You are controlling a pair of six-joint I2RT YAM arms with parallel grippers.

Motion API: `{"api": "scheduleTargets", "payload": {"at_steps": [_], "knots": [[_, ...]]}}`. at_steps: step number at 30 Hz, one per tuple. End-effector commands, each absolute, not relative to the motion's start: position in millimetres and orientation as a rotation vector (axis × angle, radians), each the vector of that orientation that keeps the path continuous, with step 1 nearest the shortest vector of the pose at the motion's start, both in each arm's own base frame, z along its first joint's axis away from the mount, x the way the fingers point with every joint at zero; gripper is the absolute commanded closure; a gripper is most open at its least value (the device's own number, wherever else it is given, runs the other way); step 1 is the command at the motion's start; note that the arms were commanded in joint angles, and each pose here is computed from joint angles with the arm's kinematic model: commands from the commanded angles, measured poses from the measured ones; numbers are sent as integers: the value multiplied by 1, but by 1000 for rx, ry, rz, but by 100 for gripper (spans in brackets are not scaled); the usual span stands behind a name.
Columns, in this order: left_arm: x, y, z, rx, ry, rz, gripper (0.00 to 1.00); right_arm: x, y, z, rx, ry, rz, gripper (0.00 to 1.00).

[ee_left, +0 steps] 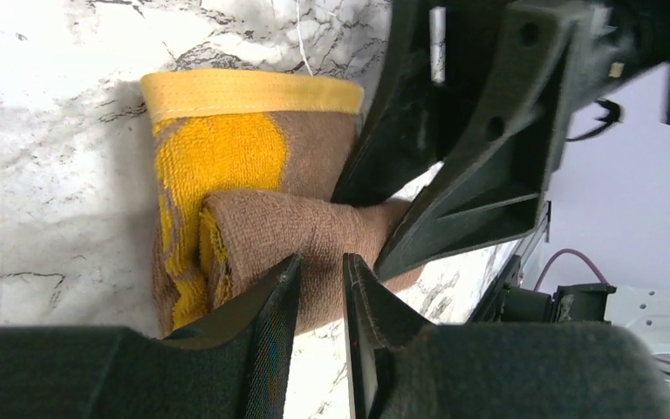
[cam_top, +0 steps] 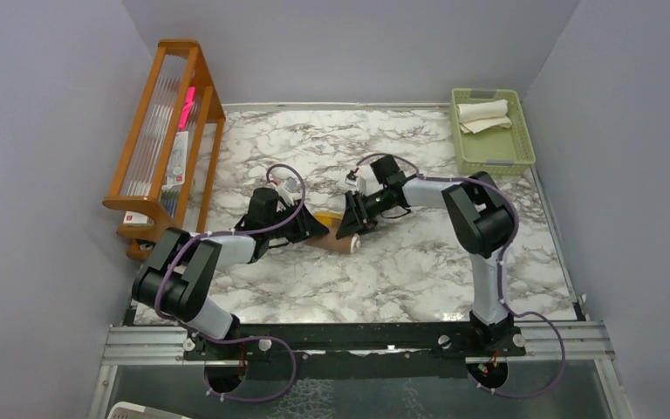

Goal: Roll the towels
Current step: Roll the towel at the center of the board.

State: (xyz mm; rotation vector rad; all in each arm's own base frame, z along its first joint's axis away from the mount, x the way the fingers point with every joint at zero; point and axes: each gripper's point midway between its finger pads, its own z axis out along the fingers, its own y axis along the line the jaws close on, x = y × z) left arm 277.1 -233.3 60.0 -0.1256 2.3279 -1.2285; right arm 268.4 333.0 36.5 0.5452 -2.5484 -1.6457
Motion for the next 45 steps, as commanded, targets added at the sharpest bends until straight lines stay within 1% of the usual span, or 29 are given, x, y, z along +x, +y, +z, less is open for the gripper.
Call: {"api": "scheduleTargets", "payload": {"at_steps": [1, 4, 6, 9, 12, 14, 15, 16, 18, 23, 30, 40, 42, 45], "knots": [[286, -231, 50, -125, 2330, -1166, 72, 332, 307, 38, 850, -3142, -1350, 51], [288, -231, 47, -127, 2338, -1157, 72, 356, 295, 73, 1147, -3428, -1225, 51], [288, -231, 44, -128, 2346, -1151, 72, 361, 289, 99, 1387, -3566, -1238, 50], [289, -231, 42, -130, 2352, -1149, 73, 347, 290, 131, 1777, -3545, -1385, 48], [290, -231, 39, -134, 2358, -1142, 73, 317, 297, 148, 2281, -3298, -1524, 46], [291, -232, 39, -135, 2361, -1142, 73, 298, 302, 148, 2665, -3069, -1459, 46], [292, -232, 38, -135, 2362, -1141, 73, 287, 305, 142, 2826, -2960, -1372, 46], [292, -232, 37, -136, 2365, -1137, 73, 281, 309, 136, 2965, -2888, -1242, 46], [294, -231, 37, -137, 2367, -1124, 73, 271, 317, 118, 3123, -2777, -992, 46], [295, -230, 35, -141, 2380, -1107, 73, 262, 327, 88, 3282, -2592, -634, 46], [295, -229, 34, -131, 2396, -1092, 73, 282, 325, 61, 3306, -2551, -209, 46], [297, -225, 24, -115, 2459, -1025, 73, 295, 331, 52, 3331, -2564, -100, 47], [298, -225, 22, -114, 2469, -1019, 73, 298, 332, 49, 3322, -2561, -76, 50], [300, -225, 24, -114, 2467, -1017, 74, 300, 336, 42, 3273, -2546, -104, 58]]}}
